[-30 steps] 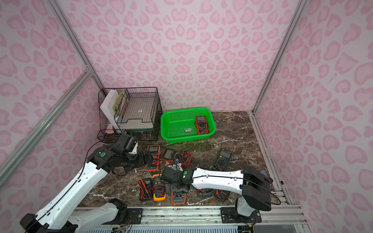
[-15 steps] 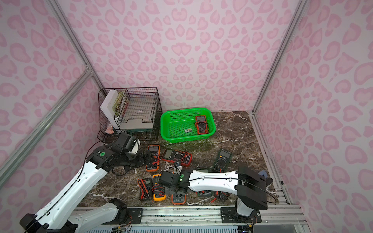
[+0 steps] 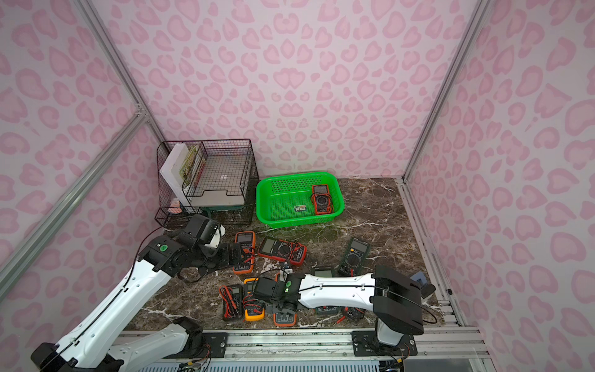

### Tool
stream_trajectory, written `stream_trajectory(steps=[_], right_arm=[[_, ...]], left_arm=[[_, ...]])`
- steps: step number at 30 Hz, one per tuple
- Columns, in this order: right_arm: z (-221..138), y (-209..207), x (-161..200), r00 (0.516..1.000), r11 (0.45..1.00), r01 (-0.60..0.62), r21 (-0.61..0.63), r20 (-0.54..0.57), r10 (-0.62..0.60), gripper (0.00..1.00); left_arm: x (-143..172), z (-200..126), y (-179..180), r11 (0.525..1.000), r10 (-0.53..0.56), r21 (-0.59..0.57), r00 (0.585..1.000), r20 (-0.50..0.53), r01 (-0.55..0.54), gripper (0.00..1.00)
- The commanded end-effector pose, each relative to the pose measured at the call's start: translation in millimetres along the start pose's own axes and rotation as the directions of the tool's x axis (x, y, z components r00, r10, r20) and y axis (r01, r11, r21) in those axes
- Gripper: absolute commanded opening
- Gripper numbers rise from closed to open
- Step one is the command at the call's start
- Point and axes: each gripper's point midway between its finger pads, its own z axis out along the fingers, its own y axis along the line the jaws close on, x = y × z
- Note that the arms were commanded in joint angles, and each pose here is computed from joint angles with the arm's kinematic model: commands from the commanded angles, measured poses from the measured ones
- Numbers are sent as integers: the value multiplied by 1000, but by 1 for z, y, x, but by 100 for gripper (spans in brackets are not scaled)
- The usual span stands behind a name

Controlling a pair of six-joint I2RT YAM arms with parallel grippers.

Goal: Put the multimeter into the basket
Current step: Pick up the multimeter from the center of the board.

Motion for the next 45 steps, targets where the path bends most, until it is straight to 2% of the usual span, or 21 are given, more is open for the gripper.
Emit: stream_trajectory(steps=[1, 9, 20, 27, 31, 39, 45], right_arm=[[3, -2, 1, 1000, 1000, 14, 23, -3, -14, 99], [16, 6, 0, 999, 998, 51, 34, -11, -51, 99], [34, 2, 0, 999, 999, 29, -14, -44, -29, 99], [40, 2, -2, 997, 999, 40, -28, -62, -42, 94], [43, 3, 0, 995, 998, 55, -35, -78, -57, 87], [25, -5, -2, 996, 998, 54, -42, -64, -57, 60], [-4, -11, -13, 999, 998, 37, -41, -22, -38, 55]], left_arm=[[0, 0, 0, 1000, 5, 3, 1000, 1, -5, 98], [-1, 0, 0, 1000, 4, -1, 1000, 5, -4, 98], [-2, 1, 0, 1000, -8, -1, 1000, 7, 8, 99], [-3, 2, -1, 1000, -12, -3, 1000, 5, 12, 98], [-4, 3, -2, 1000, -13, -2, 1000, 7, 13, 99], [-9, 2, -8, 1000, -6, 11, 1000, 6, 6, 99], [-18, -3, -16, 1000, 15, 19, 1000, 22, -15, 98]])
